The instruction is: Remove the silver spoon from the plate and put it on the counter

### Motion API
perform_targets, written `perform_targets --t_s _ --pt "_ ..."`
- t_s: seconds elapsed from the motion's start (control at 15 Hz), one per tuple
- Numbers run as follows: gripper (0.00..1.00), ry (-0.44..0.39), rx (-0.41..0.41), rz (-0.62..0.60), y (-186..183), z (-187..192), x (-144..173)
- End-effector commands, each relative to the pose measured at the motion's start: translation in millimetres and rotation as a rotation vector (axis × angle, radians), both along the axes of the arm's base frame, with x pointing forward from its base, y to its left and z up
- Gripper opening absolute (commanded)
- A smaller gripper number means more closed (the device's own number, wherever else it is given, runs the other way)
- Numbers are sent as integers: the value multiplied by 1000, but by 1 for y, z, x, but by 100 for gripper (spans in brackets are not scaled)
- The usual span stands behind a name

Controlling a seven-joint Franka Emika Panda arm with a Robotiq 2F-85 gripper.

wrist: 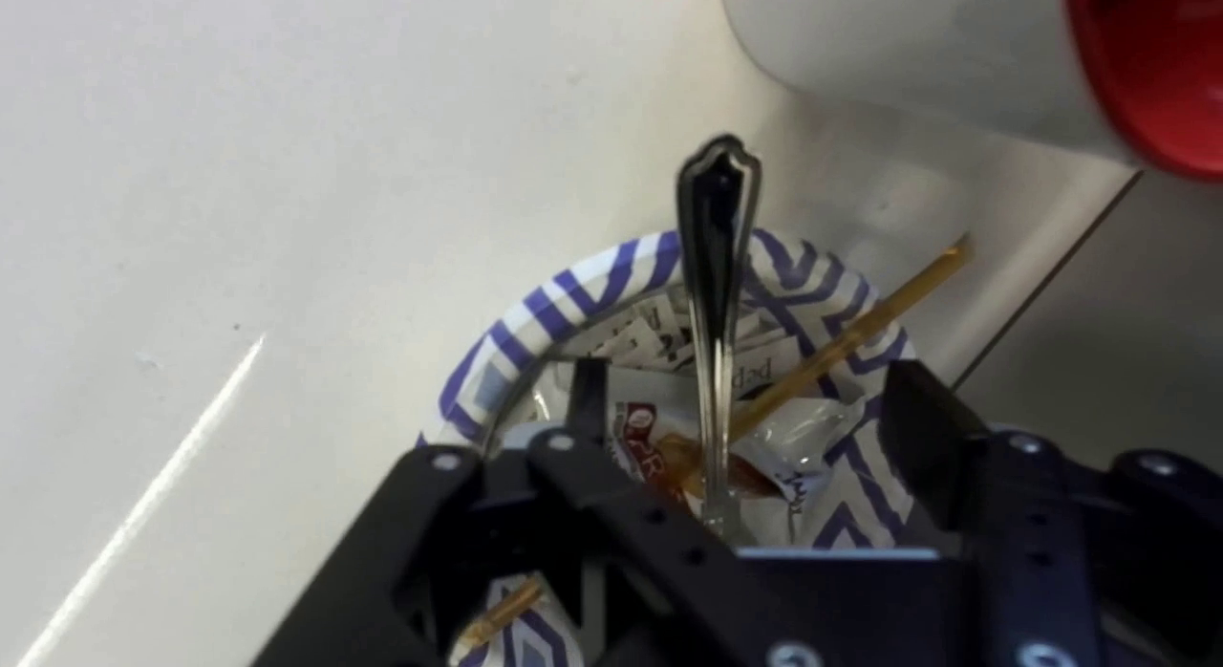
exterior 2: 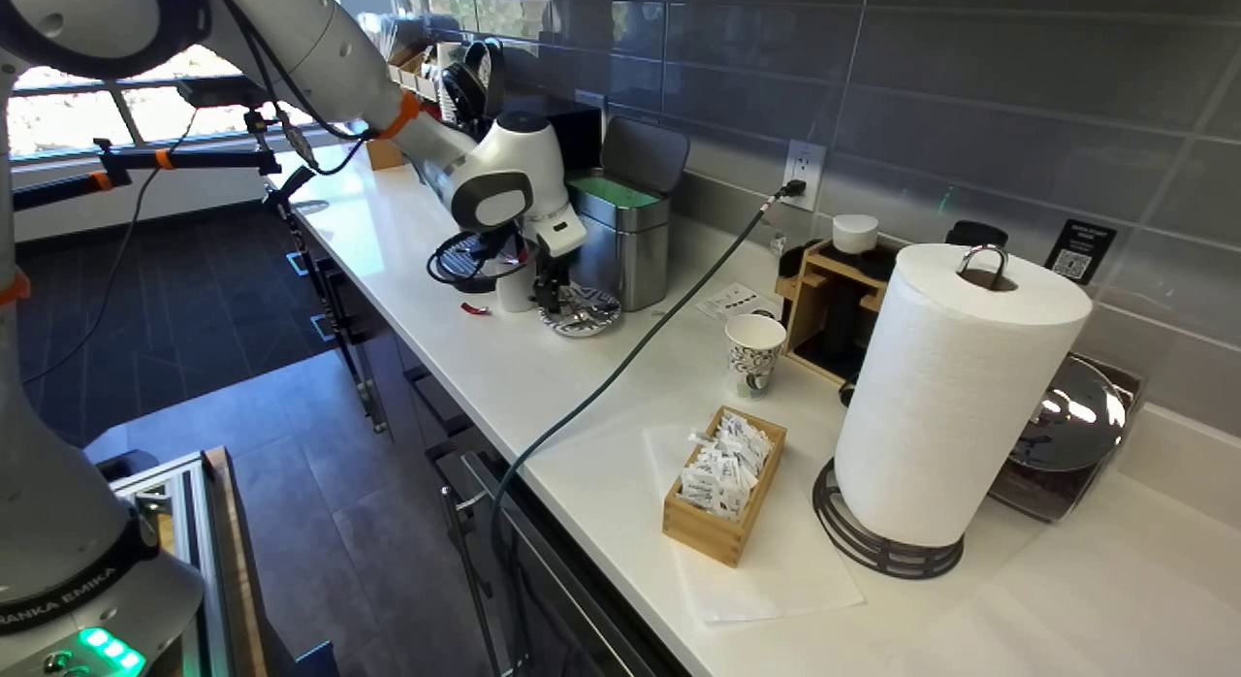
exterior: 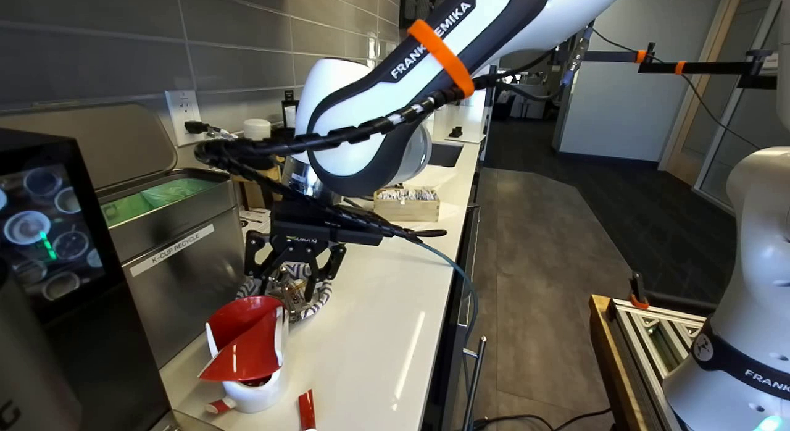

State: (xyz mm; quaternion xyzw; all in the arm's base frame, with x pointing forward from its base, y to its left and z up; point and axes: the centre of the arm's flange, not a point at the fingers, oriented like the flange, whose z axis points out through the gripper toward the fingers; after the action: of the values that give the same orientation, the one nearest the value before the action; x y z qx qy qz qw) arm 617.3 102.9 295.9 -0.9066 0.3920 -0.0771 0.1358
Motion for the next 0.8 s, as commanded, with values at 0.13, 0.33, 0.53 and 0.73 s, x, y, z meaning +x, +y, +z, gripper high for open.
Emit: perform_targets --t_s 0.13,0.33,0.53,0.73 --pt "39 21 0 -19 4 -9 5" --pt "35 28 1 -27 1 -16 9" --pt "36 30 -1 -35 0 -18 11" --pt "24 29 -2 -42 -3 -17 13"
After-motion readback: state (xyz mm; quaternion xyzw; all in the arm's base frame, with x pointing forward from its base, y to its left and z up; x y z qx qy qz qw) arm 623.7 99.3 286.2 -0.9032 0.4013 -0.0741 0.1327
